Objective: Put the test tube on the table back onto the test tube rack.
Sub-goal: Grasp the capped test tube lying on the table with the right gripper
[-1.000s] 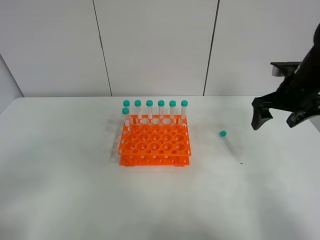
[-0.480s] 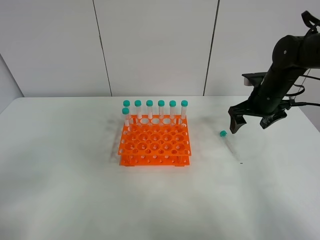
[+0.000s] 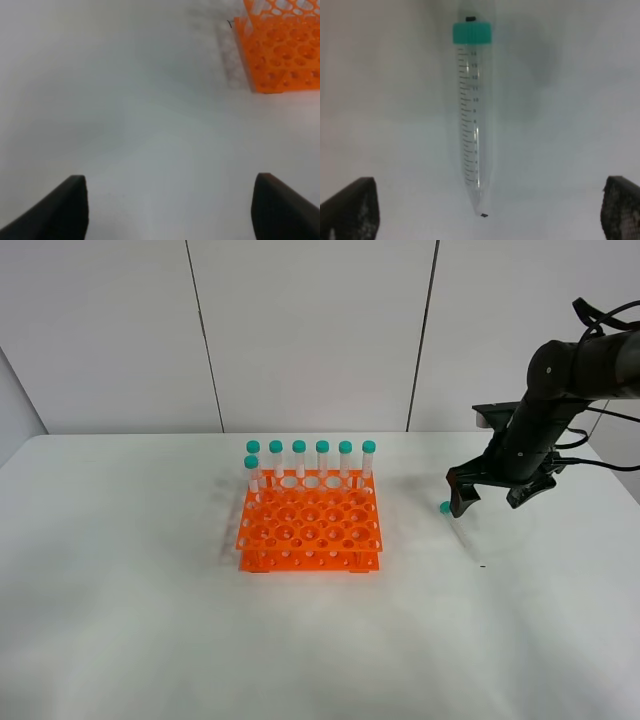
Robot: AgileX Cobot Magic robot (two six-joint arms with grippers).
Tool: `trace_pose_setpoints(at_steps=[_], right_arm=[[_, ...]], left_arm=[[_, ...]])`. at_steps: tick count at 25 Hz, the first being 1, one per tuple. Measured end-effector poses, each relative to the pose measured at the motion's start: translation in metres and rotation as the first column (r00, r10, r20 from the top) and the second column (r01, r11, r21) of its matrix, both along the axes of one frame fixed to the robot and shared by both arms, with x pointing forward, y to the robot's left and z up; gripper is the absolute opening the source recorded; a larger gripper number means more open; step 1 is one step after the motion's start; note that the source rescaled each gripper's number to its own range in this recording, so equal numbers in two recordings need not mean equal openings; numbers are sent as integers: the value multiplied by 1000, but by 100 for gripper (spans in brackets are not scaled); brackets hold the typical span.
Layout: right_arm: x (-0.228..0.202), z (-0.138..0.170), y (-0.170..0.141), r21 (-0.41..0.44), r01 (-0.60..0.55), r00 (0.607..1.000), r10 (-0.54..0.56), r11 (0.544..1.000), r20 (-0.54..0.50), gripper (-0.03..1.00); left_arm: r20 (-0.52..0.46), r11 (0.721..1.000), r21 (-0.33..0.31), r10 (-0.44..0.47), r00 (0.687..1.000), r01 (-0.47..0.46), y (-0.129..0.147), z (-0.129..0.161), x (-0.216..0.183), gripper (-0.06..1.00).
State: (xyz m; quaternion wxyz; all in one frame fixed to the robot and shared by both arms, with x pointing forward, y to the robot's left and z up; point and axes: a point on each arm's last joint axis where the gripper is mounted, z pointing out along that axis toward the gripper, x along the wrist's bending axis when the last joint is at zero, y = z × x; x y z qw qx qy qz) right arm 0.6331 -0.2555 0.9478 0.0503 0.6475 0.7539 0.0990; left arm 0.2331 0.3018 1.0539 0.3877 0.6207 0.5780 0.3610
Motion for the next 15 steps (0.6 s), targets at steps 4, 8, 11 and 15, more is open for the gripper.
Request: trace_pose_setpoints(at_steps=[4, 8, 11, 15], right_arm=[[-5, 2, 0, 3, 16, 1000, -16, 1000, -18, 92], [-18, 3, -2, 3, 23, 1000, -23, 1000, -21, 91], [-26, -4, -3, 2, 27, 1000, -27, 1000, -10, 91], [-24, -9, -2, 7, 33, 999, -33, 999, 19, 91]], left_arm=[[0, 1000, 0, 0, 1000, 0, 0, 0, 0, 100], [0, 1000, 0, 0, 1000, 0, 0, 0, 0, 100], [0, 1000, 0, 0, 1000, 0, 0, 0, 0, 100], [0, 1000, 0, 0, 1000, 0, 0, 0, 0, 100]])
